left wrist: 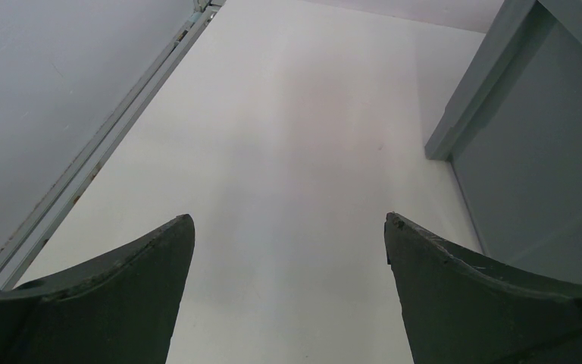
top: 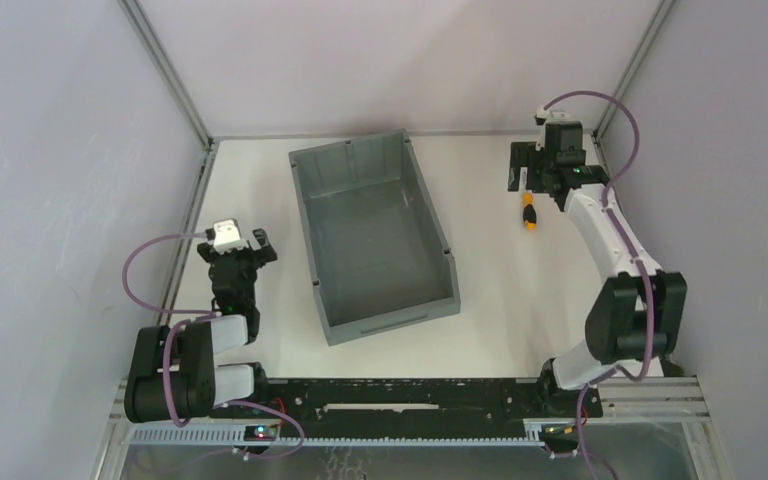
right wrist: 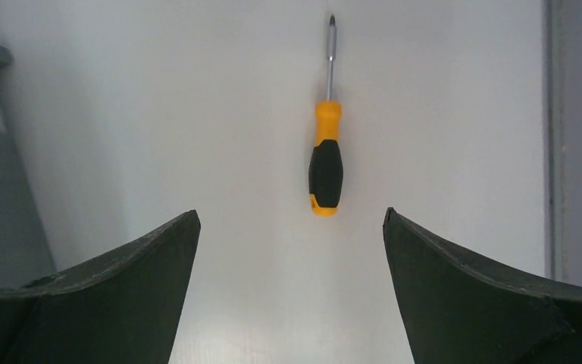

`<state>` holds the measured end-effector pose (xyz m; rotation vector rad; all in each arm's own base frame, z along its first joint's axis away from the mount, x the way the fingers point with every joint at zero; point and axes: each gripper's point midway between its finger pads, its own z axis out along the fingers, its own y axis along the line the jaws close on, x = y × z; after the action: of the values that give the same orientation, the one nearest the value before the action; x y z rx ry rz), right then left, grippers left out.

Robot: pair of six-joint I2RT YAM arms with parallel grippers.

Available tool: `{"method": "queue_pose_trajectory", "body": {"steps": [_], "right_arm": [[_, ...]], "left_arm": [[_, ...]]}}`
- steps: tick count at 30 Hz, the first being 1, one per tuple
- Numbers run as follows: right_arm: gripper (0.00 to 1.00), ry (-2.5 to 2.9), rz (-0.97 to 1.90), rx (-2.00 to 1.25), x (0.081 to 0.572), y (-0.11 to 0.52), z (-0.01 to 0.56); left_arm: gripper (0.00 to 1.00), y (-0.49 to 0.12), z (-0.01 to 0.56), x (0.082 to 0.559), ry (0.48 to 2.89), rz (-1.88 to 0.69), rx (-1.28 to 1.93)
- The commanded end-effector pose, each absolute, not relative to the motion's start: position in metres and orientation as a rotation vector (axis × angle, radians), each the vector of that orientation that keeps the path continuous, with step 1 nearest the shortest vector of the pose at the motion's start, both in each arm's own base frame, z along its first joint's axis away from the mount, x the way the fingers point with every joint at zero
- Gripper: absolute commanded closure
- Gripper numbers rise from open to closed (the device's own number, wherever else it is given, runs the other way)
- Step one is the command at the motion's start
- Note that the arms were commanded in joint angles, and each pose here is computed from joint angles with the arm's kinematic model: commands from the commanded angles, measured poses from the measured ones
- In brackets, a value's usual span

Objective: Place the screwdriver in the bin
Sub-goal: Pick up the screwdriver from the center of the board.

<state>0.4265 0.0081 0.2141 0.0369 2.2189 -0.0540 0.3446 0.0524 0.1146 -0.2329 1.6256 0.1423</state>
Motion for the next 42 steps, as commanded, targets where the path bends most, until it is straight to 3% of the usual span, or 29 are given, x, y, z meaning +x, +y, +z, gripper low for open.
{"method": "queue_pose_trajectory", "body": {"steps": [1,11,20,23,26,28,32,37,42], "right_arm": [[0.0,2.256,-0.056,0.032,0.445,0.003,0.185],[0.01,2.443,-0.076,0.092,0.456,-0.01,0.091],[0.05,2.518,-0.091,0.136,0.458,-0.025,0.046],[0.21,2.571,-0.052,0.149,0.459,-0.028,0.036],[0.27,2.597,-0.035,0.178,0.46,-0.031,0.032],[0.44,2.617,-0.034,0.179,0.461,-0.031,0.028],[0.65,2.627,-0.054,0.192,0.462,-0.034,0.027],[0.79,2.597,-0.086,0.2,0.464,-0.038,0.038],[0.8,2.525,-0.13,0.184,0.465,-0.037,0.077]], "left_arm": [[0.0,0.054,0.135,0.353,1.568,0.158,-0.217],[0.0,0.053,0.135,0.353,1.568,0.157,-0.215],[0.0,0.053,0.135,0.353,1.568,0.157,-0.216],[0.0,0.053,0.135,0.353,1.569,0.158,-0.215],[0.0,0.053,0.135,0.353,1.569,0.158,-0.216],[0.0,0.053,0.135,0.353,1.569,0.157,-0.215],[0.0,0.053,0.135,0.353,1.567,0.158,-0.216],[0.0,0.053,0.135,0.353,1.567,0.158,-0.216],[0.0,0.053,0.135,0.353,1.568,0.158,-0.215]]}}
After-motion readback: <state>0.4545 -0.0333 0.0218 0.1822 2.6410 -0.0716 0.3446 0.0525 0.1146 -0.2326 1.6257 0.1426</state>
